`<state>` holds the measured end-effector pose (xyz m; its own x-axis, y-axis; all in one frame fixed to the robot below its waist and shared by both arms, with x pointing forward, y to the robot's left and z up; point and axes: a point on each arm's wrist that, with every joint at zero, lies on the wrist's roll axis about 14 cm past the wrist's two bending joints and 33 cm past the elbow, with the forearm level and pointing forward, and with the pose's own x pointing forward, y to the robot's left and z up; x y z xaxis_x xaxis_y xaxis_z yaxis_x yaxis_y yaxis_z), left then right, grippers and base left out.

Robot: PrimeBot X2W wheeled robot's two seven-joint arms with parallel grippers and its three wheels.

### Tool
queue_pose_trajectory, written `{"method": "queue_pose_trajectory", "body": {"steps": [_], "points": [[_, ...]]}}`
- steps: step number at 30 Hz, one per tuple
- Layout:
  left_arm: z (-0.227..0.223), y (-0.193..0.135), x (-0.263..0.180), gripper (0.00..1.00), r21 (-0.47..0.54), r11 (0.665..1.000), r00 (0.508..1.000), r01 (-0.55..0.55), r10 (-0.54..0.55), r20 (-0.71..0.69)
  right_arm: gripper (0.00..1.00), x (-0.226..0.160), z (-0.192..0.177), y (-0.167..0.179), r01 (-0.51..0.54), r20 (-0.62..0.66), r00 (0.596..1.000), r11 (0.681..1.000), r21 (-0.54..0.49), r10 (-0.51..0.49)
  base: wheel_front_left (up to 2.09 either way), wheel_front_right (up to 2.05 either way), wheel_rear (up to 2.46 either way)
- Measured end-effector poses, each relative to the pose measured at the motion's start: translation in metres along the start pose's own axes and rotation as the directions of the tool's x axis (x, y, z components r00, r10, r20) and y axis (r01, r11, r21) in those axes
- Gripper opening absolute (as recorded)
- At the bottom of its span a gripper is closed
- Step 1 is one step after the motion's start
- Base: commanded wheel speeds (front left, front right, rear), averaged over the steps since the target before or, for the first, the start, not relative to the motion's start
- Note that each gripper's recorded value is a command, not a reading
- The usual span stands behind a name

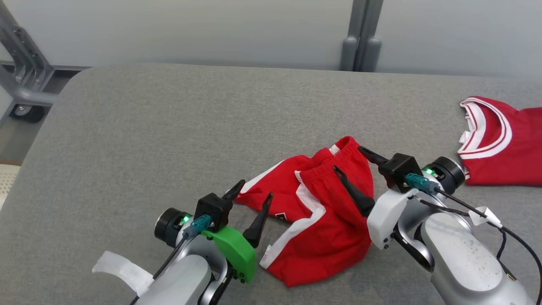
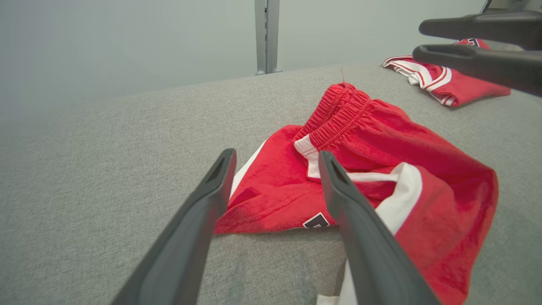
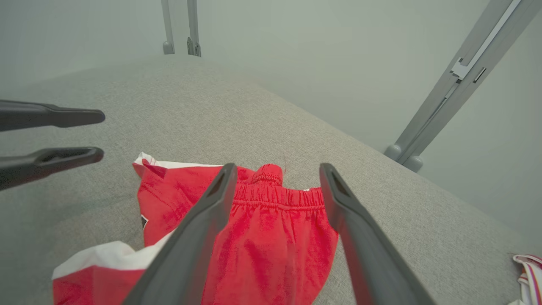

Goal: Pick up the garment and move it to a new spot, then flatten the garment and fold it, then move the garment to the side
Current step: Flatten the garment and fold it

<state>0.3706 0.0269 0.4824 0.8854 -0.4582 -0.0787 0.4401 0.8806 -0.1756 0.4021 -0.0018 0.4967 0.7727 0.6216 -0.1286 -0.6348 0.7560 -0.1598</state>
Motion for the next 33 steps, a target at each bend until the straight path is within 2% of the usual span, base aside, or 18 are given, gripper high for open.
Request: {"method": "queue_pose_trajectory", "body": {"steps": [6,12,17,21,23,24,25,26,30,33], "points": [[0.010,0.030,-0.013,1.00,-0.036,0.993,0.993,-0.114,0.116,0.039,1.00,0.019,-0.027,0.023,-0.126,-0.142,0.983,0.989,-0.083,0.113,0.00,0.00,0.00],[0.018,0.054,-0.026,1.00,-0.070,0.977,0.976,-0.200,0.205,0.071,1.00,0.037,-0.045,0.042,-0.240,-0.254,0.947,0.958,-0.155,0.196,0.00,0.00,0.00],[0.026,0.067,-0.033,1.00,-0.082,0.965,0.961,-0.250,0.257,0.099,1.00,0.040,-0.071,0.046,-0.308,-0.374,0.902,0.928,-0.212,0.214,0.00,0.00,0.00],[0.026,0.071,-0.037,1.00,-0.090,0.960,0.956,-0.266,0.275,0.105,1.00,0.043,-0.078,0.049,-0.337,-0.418,0.881,0.913,-0.230,0.220,0.00,0.00,0.00],[0.026,0.073,-0.039,1.00,-0.089,0.958,0.953,-0.273,0.282,0.108,0.45,0.041,-0.082,0.055,-0.364,-0.436,0.868,0.900,-0.238,0.236,0.00,0.00,0.00],[0.026,0.074,-0.040,1.00,-0.090,0.956,0.951,-0.280,0.289,0.108,0.36,0.040,-0.083,0.058,-0.374,-0.440,0.864,0.896,-0.239,0.244,0.00,0.00,0.00],[0.024,0.075,-0.040,1.00,-0.088,0.955,0.951,-0.282,0.291,0.105,0.16,0.039,-0.083,0.060,-0.381,-0.443,0.861,0.894,-0.237,0.249,0.00,0.00,0.00],[0.024,0.075,-0.041,1.00,-0.087,0.955,0.951,-0.283,0.292,0.104,0.00,0.038,-0.084,0.060,-0.384,-0.447,0.859,0.892,-0.236,0.251,0.00,0.00,0.00],[0.024,0.074,-0.039,1.00,-0.091,0.956,0.952,-0.278,0.287,0.110,0.00,0.037,-0.082,0.053,-0.371,-0.448,0.862,0.897,-0.238,0.238,0.00,0.00,0.00],[0.024,0.072,-0.037,1.00,-0.083,0.960,0.955,-0.267,0.276,0.110,0.00,0.041,-0.069,0.040,-0.325,-0.401,0.890,0.919,-0.224,0.217,0.00,0.00,0.00]]}}
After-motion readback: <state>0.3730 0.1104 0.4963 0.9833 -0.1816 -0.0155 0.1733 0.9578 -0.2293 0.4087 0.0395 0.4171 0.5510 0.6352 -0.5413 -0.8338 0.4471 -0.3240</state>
